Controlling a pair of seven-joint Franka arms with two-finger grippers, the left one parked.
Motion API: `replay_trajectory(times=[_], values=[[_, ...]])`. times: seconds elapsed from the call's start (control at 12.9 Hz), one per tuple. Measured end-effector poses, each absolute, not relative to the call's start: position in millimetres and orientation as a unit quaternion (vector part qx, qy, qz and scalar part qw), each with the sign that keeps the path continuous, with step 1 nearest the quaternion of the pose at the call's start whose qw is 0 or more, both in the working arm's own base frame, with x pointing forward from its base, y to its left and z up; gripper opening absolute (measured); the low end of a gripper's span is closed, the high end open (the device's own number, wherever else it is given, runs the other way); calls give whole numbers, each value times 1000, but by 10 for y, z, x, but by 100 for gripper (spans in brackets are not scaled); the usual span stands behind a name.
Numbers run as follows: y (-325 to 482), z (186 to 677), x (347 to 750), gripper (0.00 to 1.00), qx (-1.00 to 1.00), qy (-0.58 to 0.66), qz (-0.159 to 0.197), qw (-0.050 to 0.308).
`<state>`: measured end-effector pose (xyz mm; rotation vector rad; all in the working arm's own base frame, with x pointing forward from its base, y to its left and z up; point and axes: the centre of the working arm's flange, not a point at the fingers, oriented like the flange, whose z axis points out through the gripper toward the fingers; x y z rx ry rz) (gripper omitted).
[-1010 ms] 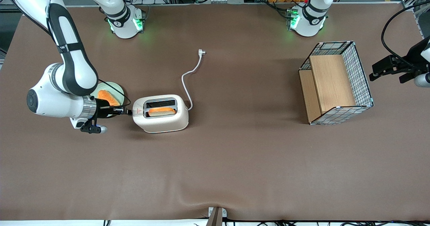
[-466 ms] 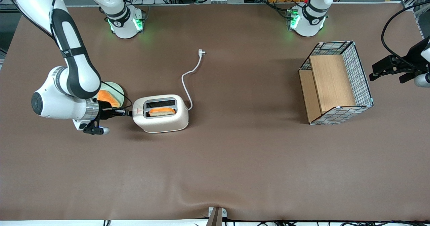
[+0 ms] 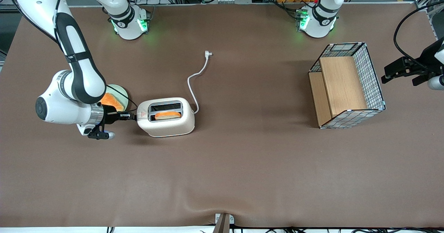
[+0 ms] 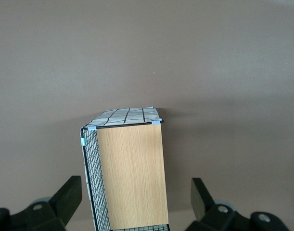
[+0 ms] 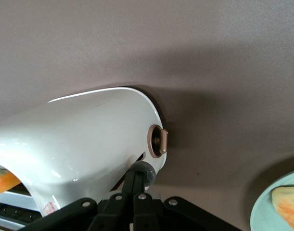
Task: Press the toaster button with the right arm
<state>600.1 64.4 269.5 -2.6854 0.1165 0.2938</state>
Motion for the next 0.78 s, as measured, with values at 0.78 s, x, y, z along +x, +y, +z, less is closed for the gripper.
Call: replay_trajectory(times=[0.78], values=[[614, 2484, 6015, 1, -969, 29, 102, 222]])
